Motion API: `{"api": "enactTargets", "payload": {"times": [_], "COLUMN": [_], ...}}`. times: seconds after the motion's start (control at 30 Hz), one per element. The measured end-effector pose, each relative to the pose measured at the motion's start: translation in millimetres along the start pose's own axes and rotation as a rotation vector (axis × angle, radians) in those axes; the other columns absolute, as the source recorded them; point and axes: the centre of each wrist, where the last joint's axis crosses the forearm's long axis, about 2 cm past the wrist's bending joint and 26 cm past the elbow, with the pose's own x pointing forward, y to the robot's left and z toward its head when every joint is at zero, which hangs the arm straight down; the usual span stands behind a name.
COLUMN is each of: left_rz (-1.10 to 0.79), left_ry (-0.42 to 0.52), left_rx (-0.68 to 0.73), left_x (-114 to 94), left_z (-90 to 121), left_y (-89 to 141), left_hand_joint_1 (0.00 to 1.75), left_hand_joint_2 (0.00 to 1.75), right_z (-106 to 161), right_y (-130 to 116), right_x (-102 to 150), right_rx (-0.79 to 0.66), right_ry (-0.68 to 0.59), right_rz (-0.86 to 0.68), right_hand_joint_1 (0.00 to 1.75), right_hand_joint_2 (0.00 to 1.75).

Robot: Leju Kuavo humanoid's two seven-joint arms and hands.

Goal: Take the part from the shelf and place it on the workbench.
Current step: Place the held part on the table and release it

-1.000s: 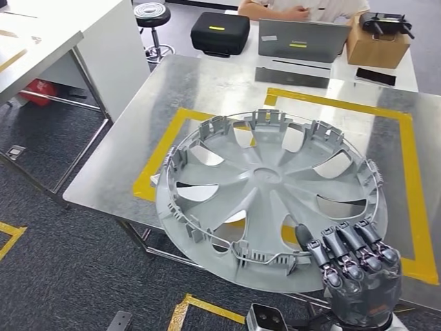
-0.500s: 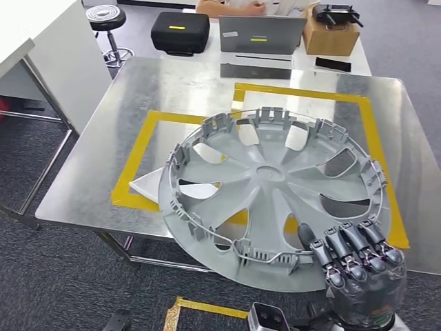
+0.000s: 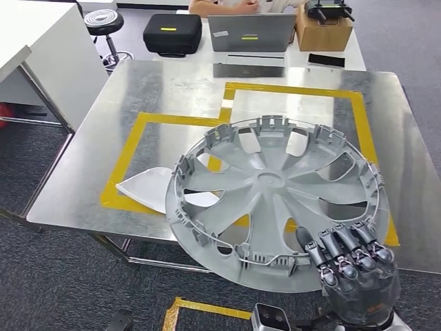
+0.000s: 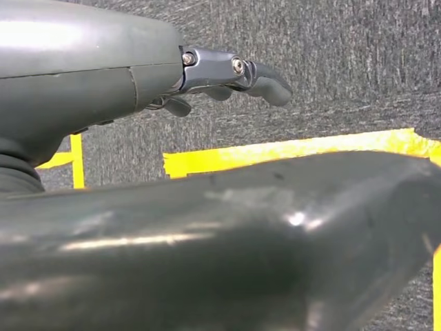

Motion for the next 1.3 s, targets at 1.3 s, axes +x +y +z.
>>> {"api": "enactTargets", "payload": {"times": [1.3], "left_rz": [0.001], "left_ry": [0.030], "left_rx": [0.013], "left_x": [-12.0], "left_z": [1.1], "left_y": [7.8], "left_hand_joint_1": [0.00], "left_hand_joint_2": [0.00], "right_z": [108.0], "right_y": [30.2], "right_x": [-104.5], "right_rx": [0.394], "right_ry": [0.348], "right_rz": [0.292], "right_hand_joint_1": [1.75], "right_hand_joint_2": [1.75]}}
